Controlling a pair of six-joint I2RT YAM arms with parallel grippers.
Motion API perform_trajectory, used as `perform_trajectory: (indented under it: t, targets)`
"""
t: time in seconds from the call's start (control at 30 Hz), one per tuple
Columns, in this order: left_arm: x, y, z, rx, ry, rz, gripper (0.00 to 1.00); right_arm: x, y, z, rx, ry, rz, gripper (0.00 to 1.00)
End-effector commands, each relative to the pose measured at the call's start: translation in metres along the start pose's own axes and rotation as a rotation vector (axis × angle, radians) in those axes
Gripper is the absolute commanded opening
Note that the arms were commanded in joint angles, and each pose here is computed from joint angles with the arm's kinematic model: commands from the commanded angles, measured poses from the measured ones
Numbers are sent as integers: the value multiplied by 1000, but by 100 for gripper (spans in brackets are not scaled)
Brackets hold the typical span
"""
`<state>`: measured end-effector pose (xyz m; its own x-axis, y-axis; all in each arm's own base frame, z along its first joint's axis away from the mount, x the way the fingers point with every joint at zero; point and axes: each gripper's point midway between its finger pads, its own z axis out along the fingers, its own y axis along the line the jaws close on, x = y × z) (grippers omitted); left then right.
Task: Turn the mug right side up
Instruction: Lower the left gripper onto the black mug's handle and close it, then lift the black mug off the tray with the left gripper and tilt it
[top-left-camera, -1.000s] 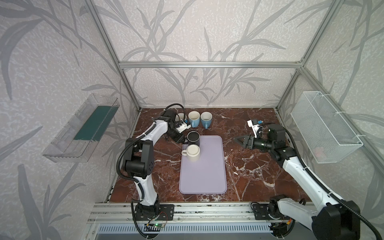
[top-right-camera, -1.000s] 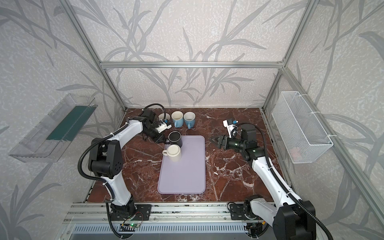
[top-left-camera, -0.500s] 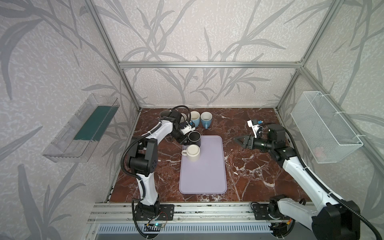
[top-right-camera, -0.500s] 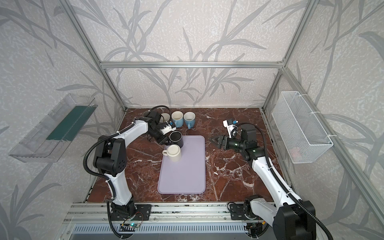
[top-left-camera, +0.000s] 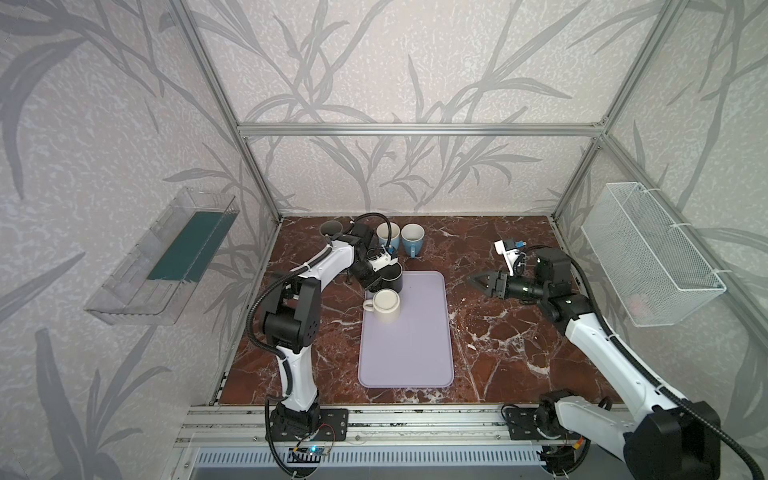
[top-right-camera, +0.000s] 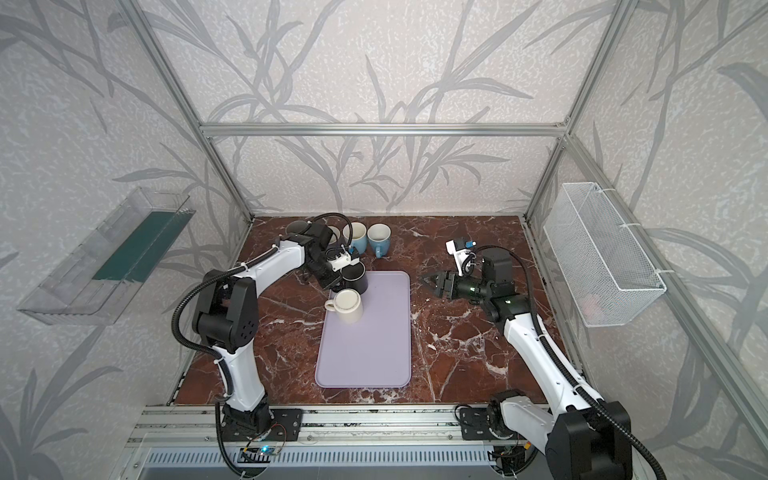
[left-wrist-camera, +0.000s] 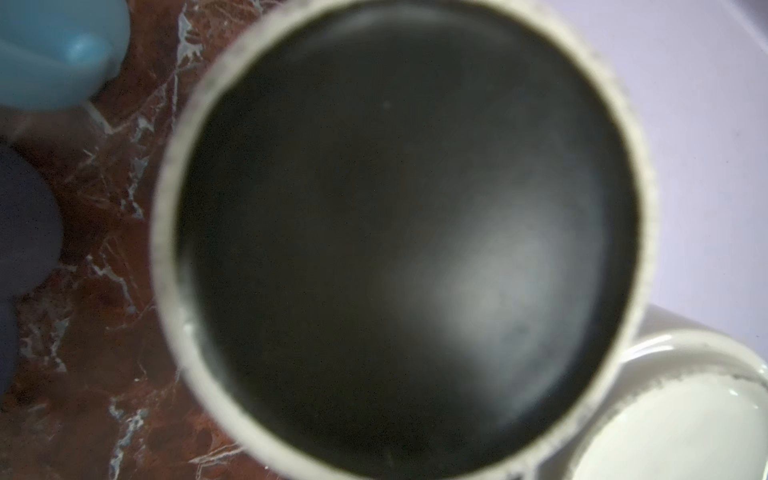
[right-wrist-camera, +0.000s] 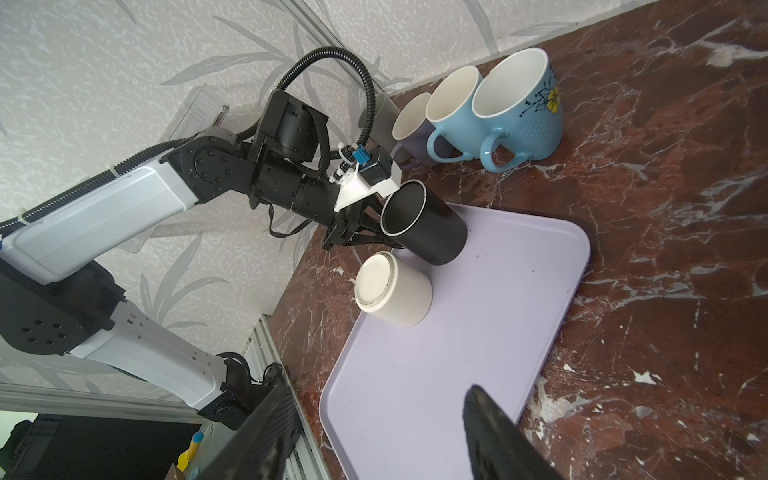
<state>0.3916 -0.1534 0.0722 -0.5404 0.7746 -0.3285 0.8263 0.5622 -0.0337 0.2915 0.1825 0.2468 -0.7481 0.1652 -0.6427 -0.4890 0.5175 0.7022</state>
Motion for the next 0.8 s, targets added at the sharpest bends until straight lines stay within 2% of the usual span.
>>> perform_trajectory:
  t: [0.0, 0.27, 0.53, 0.77]
  targets:
    - [-3, 6, -2, -22, 16, 21, 22, -3, 2, -3, 2, -16, -21, 66]
    - [-5, 9, -8, -51, 23, 16, 8, -2, 0, -1, -2, -17, -16, 66]
    - [-15, 8, -26, -110, -11, -10, 2, 0, -4, 1, -1, -19, -6, 66]
    - [-31, 5, -49, -148, -93, -72, 0, 3, -7, 3, -5, -12, 5, 66]
